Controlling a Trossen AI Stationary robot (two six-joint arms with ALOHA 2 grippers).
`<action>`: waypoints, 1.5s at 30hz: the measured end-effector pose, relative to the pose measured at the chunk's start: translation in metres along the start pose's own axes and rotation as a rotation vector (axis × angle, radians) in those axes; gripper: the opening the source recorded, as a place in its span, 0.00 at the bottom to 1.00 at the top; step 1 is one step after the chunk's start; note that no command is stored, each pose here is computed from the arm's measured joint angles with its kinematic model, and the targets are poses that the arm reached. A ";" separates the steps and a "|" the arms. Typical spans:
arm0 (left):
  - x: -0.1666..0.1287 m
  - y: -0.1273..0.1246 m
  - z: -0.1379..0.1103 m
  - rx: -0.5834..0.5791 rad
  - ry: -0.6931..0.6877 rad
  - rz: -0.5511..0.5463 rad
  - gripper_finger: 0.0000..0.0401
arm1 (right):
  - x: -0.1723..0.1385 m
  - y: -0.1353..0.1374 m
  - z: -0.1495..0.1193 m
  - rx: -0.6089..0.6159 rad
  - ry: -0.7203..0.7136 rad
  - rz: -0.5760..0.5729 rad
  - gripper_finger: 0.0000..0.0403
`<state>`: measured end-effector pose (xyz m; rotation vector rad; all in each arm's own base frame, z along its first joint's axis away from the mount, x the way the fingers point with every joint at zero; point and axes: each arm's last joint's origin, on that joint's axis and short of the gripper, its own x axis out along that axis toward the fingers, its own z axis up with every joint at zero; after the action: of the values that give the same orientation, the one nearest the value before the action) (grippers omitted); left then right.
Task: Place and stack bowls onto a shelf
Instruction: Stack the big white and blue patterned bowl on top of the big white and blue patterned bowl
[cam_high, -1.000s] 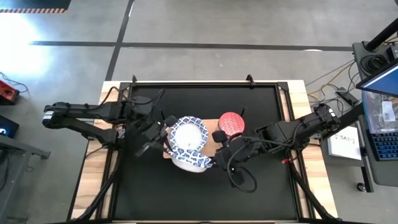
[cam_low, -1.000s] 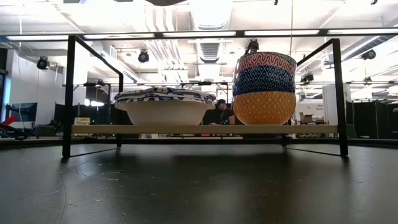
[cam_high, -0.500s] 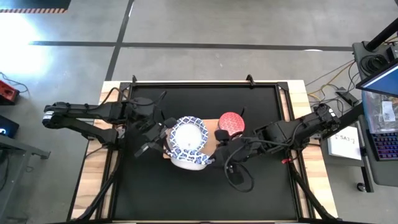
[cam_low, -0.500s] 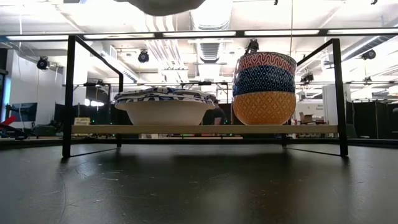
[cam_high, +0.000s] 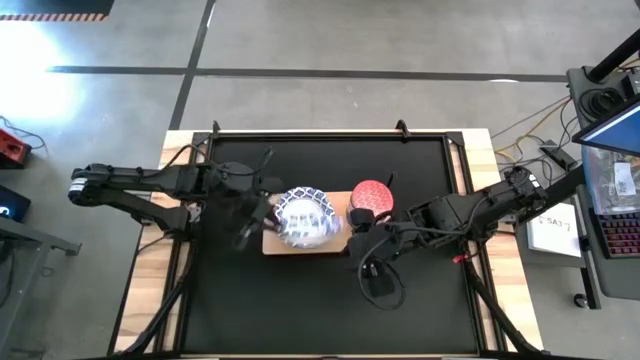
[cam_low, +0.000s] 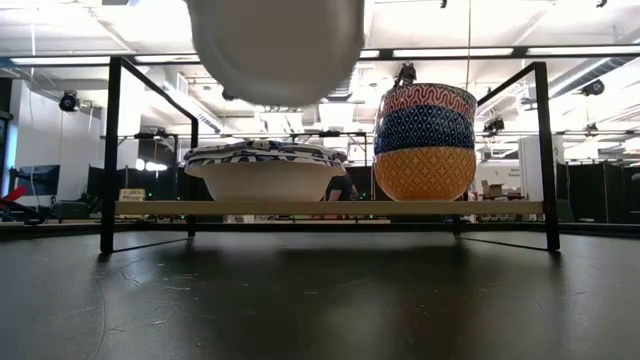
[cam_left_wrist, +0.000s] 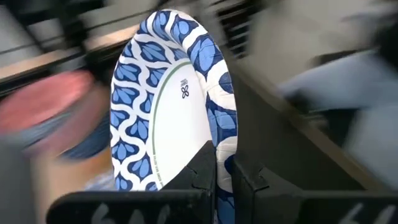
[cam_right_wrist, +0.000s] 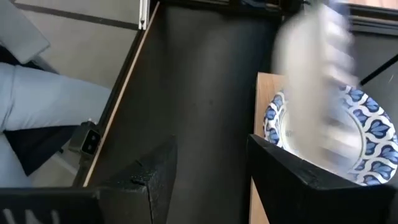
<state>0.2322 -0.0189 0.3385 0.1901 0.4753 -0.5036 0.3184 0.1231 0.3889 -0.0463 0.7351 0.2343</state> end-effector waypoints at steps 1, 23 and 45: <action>0.001 0.002 -0.001 -0.003 0.025 0.064 0.01 | 0.000 0.000 0.000 -0.002 0.005 -0.001 0.45; 0.049 0.004 -0.024 0.009 0.381 0.307 0.01 | 0.000 -0.001 -0.007 0.023 0.068 -0.008 0.44; 0.091 -0.012 -0.046 0.180 0.676 0.535 0.01 | 0.000 -0.001 -0.007 0.024 0.070 -0.009 0.44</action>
<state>0.2785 -0.0544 0.2538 0.6509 1.0014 0.0628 0.3141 0.1217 0.3839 -0.0348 0.8071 0.2163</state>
